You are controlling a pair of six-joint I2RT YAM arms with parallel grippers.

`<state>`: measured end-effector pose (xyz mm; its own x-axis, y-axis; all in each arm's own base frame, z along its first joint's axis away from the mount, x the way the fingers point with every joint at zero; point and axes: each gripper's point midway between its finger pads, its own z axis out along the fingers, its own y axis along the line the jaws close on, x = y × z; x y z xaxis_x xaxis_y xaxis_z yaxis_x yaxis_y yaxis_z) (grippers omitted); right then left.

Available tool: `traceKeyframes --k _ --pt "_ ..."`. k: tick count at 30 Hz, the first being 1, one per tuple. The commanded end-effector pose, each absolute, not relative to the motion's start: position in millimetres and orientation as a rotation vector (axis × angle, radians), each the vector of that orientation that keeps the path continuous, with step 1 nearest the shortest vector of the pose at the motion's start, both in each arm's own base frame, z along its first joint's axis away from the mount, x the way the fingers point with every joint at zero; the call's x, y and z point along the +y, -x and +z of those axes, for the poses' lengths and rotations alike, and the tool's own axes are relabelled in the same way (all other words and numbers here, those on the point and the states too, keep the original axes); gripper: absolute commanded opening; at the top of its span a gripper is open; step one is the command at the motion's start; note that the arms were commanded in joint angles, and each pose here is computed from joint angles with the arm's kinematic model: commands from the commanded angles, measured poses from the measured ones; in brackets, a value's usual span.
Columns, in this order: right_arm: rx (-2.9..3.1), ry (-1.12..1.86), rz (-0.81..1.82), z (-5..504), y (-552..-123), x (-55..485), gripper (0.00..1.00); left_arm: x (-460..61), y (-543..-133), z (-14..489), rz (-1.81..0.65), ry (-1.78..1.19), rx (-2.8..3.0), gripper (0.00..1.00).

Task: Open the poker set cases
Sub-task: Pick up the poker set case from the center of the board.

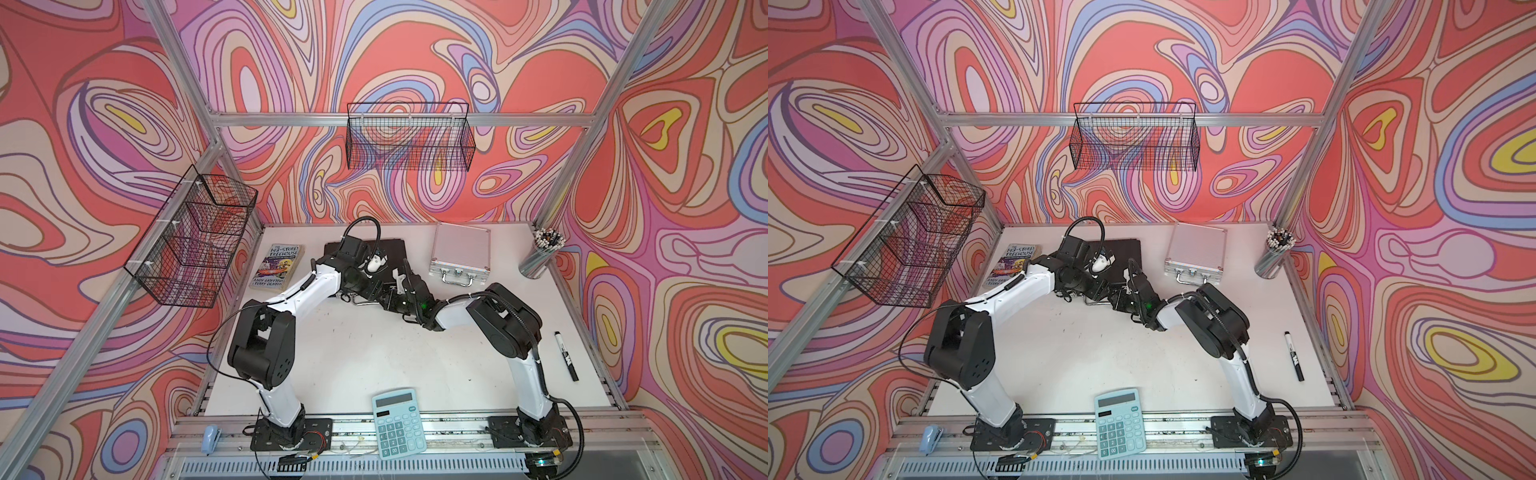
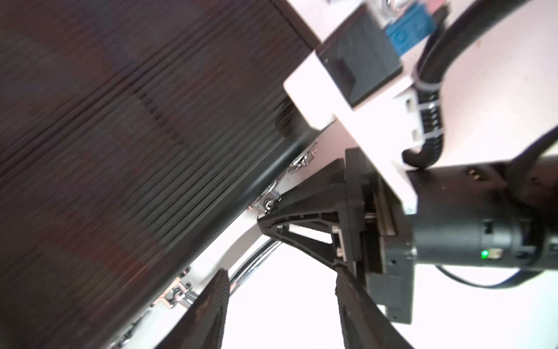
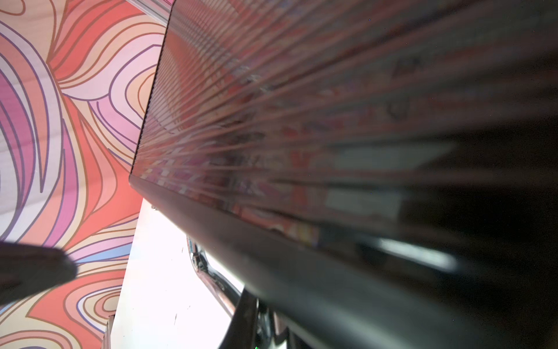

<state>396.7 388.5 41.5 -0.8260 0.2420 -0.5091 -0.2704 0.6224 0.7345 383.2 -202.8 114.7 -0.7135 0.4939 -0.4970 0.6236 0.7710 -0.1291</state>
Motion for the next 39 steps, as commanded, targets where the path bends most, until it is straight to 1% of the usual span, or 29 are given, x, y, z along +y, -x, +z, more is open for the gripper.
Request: traceKeyframes --k 1,4,8,14,23,28,31,34,39 --pt "2.087 0.09 1.28 102 -398 403 0.0 -188 -360 99 -0.395 -1.053 2.619 0.56" --pt "2.078 0.087 1.296 107 -399 404 0.0 -181 -359 94 -0.385 -1.111 2.629 0.56" --pt "2.061 0.082 1.322 114 -400 406 0.0 -175 -358 93 -0.455 -1.102 2.643 0.56" --pt "2.058 0.092 1.328 119 -403 407 0.0 -171 -356 82 -0.424 -1.194 2.591 0.57" --pt "2.063 0.097 1.359 125 -406 411 0.0 -156 -373 64 -0.243 -1.272 2.564 0.56" --pt "2.047 0.082 1.407 133 -407 410 0.0 -161 -381 58 -0.212 -1.327 2.533 0.56" --pt "2.049 0.064 1.414 134 -410 407 0.0 -163 -381 54 -0.193 -1.348 2.536 0.56" --pt "2.054 0.045 1.42 134 -414 403 0.0 -168 -378 54 -0.225 -1.343 2.513 0.56" --pt "2.046 0.028 1.475 139 -416 403 0.0 -167 -377 41 -0.171 -1.4 2.501 0.56"
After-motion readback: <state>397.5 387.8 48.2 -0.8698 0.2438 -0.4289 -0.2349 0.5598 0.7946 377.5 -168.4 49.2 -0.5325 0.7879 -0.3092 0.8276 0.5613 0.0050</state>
